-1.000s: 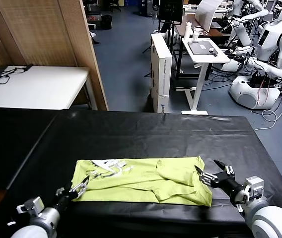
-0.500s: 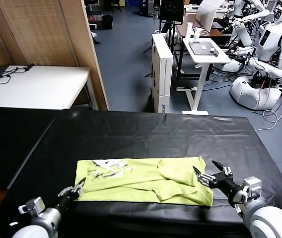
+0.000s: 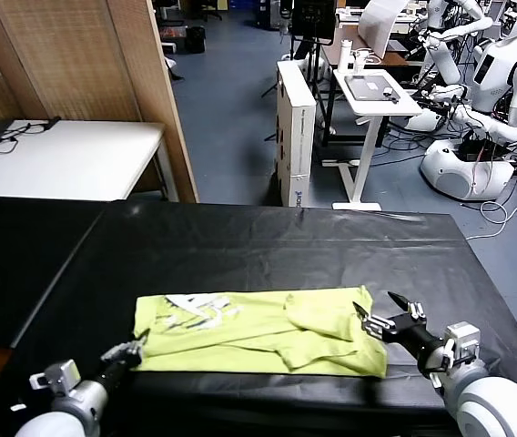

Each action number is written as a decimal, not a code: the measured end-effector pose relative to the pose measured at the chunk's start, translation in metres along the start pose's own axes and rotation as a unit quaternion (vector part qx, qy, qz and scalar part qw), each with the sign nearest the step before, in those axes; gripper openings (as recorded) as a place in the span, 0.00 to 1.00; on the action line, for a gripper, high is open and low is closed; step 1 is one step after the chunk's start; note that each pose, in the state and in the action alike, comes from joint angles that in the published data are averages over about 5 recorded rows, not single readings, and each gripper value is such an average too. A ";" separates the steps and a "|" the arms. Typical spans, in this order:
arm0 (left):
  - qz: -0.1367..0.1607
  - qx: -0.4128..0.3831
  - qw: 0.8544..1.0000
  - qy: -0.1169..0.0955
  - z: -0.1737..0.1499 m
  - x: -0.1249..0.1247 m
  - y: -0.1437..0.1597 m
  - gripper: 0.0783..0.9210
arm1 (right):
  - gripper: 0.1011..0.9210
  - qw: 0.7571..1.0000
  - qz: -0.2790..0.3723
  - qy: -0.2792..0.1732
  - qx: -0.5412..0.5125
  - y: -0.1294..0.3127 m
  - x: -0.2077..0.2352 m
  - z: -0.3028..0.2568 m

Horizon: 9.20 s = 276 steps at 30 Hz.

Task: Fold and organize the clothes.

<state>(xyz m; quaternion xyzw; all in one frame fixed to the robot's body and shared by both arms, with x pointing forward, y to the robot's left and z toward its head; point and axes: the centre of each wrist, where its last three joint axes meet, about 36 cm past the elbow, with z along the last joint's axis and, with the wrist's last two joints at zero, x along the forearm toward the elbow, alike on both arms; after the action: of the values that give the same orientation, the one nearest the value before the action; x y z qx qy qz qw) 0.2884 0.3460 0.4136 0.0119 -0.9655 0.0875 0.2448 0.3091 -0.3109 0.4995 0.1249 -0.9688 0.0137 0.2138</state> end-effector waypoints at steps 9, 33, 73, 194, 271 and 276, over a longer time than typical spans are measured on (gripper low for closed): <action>-0.076 -0.092 0.991 -0.060 -0.038 0.013 0.041 0.12 | 0.98 1.000 0.002 0.004 -0.006 0.001 -0.004 0.006; 0.158 0.100 0.982 -0.001 -0.027 0.027 -0.143 0.12 | 0.98 0.999 0.027 0.008 -0.017 0.001 -0.006 0.021; 0.216 0.125 0.968 0.031 0.017 -0.006 -0.228 0.26 | 0.98 0.999 0.027 0.024 -0.011 0.004 -0.016 0.032; 0.076 0.117 0.985 -0.105 0.082 -0.036 -0.118 0.80 | 0.98 0.984 -0.151 -0.087 0.044 0.022 -0.016 0.028; 0.133 -0.084 0.954 -0.254 0.012 -0.015 -0.174 0.98 | 0.98 0.964 -0.161 0.055 -0.207 0.098 -0.101 0.050; 0.119 -0.091 0.953 -0.262 0.012 -0.012 -0.166 0.98 | 0.90 0.954 -0.175 0.071 -0.234 0.121 -0.119 0.057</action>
<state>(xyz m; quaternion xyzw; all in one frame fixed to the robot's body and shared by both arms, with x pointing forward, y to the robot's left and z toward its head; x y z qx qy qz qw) 0.3039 0.1802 0.4249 -0.1027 -0.9941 0.0217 -0.0287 0.3600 -0.1702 0.4014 0.2380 -0.8902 -0.2419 0.3041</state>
